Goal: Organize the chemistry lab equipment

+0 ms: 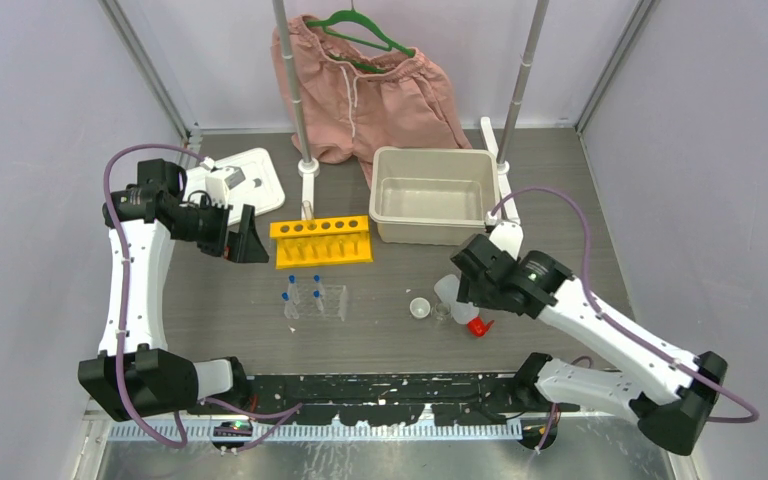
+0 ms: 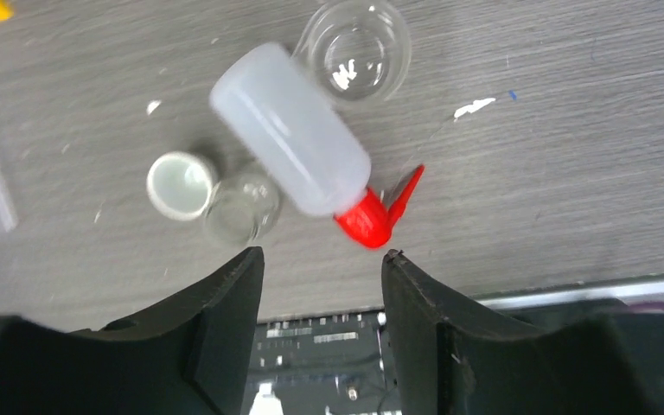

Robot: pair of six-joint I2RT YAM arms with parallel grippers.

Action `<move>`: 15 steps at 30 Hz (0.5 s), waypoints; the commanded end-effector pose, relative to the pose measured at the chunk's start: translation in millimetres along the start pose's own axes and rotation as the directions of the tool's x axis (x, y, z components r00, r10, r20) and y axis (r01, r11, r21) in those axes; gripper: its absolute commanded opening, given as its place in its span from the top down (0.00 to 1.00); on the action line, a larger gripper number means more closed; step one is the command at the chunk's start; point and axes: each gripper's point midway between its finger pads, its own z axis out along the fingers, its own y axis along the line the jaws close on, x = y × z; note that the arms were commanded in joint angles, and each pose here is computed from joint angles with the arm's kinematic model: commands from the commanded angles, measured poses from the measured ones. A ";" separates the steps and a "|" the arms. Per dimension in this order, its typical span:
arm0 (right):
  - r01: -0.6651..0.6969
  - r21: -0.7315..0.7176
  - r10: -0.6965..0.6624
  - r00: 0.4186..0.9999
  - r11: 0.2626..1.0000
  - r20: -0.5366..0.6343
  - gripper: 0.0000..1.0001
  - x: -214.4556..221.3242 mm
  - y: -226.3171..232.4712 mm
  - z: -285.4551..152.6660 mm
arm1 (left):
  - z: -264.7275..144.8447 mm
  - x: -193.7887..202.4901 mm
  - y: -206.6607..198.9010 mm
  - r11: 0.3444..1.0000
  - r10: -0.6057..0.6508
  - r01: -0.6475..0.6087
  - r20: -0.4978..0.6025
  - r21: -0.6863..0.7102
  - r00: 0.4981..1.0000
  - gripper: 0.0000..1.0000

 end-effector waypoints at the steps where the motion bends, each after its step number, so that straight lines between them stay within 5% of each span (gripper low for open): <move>1: -0.088 -0.029 0.090 0.993 0.996 0.074 0.43 -20.2 15.8 45.7 | -8.2 -6.7 -10.4 1.000 0.021 -0.021 0.046 0.018 0.999 0.00; 15: -0.133 0.059 0.134 0.991 0.989 -0.019 0.51 -48.3 10.3 136.1 | -6.1 -2.0 -7.1 0.999 0.047 -0.047 0.042 0.004 0.998 0.00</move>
